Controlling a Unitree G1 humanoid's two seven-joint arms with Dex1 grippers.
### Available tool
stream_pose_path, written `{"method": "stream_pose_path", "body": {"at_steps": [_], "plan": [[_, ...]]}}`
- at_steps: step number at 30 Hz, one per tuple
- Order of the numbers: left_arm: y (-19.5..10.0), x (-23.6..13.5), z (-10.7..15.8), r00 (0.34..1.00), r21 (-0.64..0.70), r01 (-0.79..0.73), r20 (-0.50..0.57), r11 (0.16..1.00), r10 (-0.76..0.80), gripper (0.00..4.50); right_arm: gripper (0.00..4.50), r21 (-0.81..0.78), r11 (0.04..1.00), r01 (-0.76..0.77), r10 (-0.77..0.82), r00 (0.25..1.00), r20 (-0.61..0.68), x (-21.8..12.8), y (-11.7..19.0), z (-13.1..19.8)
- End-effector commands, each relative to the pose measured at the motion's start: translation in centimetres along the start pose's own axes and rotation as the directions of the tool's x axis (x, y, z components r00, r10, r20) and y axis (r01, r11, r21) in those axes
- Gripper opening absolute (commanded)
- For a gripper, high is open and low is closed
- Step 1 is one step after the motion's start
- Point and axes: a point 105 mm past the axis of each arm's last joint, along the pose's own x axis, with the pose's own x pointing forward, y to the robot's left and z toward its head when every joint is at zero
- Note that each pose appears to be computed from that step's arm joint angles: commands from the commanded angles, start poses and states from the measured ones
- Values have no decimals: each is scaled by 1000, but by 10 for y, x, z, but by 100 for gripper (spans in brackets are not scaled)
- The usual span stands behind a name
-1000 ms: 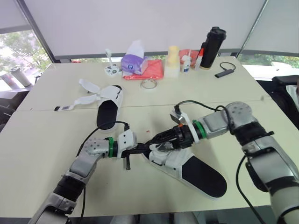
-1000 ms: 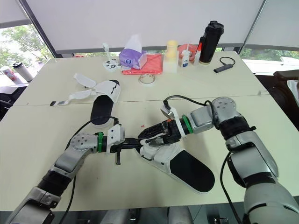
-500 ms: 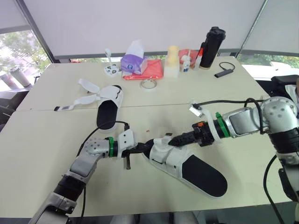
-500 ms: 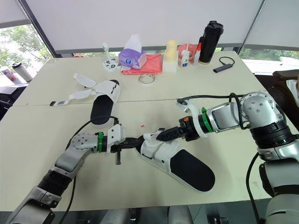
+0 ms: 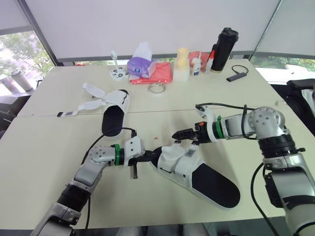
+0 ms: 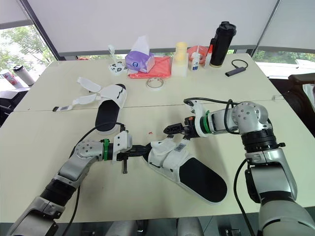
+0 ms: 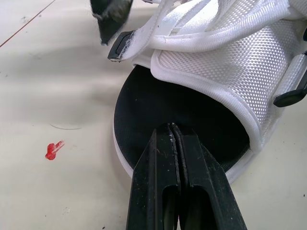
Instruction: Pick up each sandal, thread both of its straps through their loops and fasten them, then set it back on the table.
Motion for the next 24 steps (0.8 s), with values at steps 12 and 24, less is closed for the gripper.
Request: {"method": "stream_pose_path", "body": {"at_steps": [12, 24], "plan": [[-3, -1, -7, 999, -8, 3, -34, 1000, -4, 0, 409, -73, 995, -60, 61, 998, 7, 9, 23, -6], [-4, -1, -8, 999, -11, 1, -34, 1000, -2, 0, 3, -203, 977, -64, 76, 996, 53, -5, 36, 5]]}}
